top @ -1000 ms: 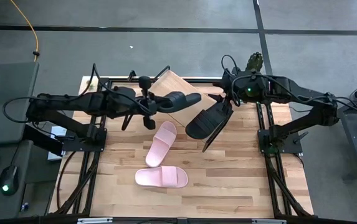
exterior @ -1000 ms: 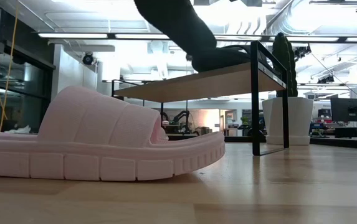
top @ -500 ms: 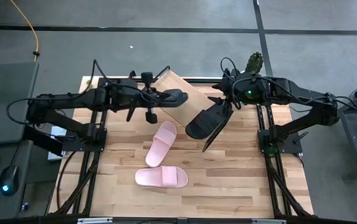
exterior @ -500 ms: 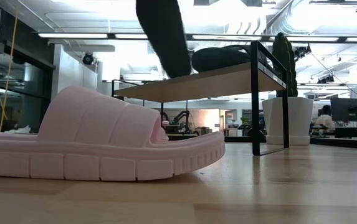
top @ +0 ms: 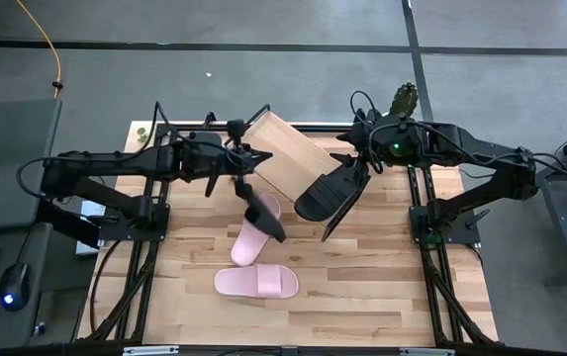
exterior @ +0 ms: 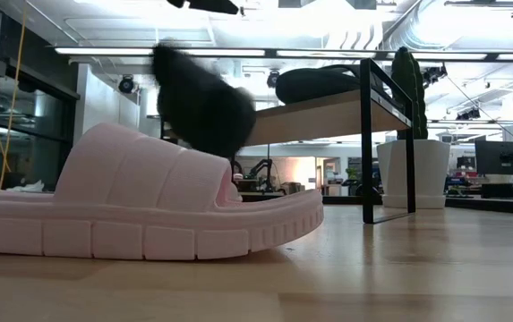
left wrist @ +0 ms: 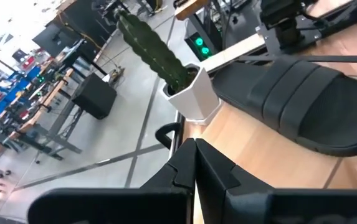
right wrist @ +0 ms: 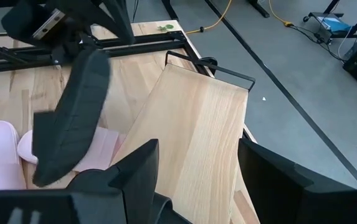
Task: Pick and place slides into the shelf
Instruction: Put the black slipper on the shelf
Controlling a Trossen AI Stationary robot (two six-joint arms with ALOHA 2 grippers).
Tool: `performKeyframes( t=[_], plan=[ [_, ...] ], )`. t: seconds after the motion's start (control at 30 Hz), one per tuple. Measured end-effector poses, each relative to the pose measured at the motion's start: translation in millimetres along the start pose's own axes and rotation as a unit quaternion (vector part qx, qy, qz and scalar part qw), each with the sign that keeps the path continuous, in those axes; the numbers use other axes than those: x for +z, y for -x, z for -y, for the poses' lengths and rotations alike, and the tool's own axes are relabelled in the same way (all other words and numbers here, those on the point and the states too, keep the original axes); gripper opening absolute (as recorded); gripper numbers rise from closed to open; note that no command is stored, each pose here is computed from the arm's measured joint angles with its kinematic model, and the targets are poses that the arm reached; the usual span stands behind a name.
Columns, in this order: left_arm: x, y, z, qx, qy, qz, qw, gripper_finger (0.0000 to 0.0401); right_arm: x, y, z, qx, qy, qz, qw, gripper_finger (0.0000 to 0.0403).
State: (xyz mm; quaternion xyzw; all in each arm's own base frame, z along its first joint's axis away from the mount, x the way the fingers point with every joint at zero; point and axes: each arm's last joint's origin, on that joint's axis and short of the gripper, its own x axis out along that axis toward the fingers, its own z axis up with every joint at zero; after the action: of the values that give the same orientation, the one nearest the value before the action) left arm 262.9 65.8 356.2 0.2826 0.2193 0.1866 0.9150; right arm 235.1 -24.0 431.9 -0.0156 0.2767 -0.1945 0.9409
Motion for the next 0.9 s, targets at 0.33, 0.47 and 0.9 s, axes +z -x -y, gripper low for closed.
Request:
performKeyframes(
  t=[0.33,0.47,0.9],
  plan=[
    [-3.7,7.6,-0.2,-0.013,0.018,-0.02,1.0,0.0,-0.3,0.1,-6.0,0.012,0.005,-0.001,1.0,0.0211],
    [-7.7,13.4,0.6,-0.025,0.025,-0.041,0.999,0.0001,-0.7,-2.4,-7.1,0.012,0.007,-0.005,1.0,0.0211],
    [-13.0,50.3,17.2,-0.133,0.047,-0.077,0.987,0.0001,-3.8,-40.2,-27.9,0.085,0.024,-0.054,0.995,0.0211]
  ],
)
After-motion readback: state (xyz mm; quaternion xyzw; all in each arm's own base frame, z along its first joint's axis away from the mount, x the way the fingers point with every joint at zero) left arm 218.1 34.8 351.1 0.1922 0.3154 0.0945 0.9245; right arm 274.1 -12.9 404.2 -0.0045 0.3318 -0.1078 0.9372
